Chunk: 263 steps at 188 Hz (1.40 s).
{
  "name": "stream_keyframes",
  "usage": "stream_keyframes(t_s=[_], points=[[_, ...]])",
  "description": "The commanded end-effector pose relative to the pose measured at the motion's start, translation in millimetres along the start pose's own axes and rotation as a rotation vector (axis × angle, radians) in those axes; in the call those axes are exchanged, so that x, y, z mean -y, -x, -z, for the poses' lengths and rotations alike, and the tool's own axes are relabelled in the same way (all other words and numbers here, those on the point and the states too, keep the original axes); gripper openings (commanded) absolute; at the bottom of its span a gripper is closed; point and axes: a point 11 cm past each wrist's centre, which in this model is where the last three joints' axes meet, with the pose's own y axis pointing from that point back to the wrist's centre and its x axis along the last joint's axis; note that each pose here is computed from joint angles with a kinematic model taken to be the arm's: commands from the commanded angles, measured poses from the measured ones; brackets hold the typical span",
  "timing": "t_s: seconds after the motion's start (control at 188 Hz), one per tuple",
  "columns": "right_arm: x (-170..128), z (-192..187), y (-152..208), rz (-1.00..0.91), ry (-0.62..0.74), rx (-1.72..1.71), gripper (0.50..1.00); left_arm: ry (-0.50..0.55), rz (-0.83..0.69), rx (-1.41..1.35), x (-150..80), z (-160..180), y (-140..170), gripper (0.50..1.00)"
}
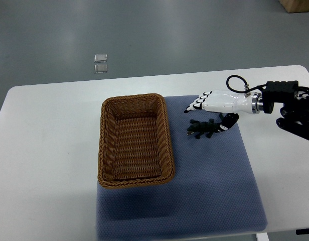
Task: Place crocodile in brown basket with right hand
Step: 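Move the right hand over the dark green toy crocodile, then close the right hand's fingers around the crocodile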
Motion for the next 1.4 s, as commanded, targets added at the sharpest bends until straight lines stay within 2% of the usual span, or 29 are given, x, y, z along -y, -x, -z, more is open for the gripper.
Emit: stream_keyframes(t_s=[0.0, 0.59, 1.09, 1.394], points=[[-0.6, 0.1, 3.5, 0.032, -0.004, -0.024, 0.926, 0.000, 0.000, 0.000, 0.0, 0.1, 0.0, 1.000], [-2.8, -3.2, 7.5, 0.044, 0.005, -0.038, 0.926, 0.001, 0.000, 0.000, 0.0, -0.9, 0.0, 1.000], [8.3, 5.7, 0.6, 0.047, -0.025, -0.060, 0.926, 0.003, -0.002, 0.002, 0.0, -1.7, -0.6, 1.000], [9.1, 8.0, 10.7, 0.080, -0.034, -0.068, 0.921, 0.003, -0.002, 0.002, 0.0, -1.7, -0.6, 1.000]])
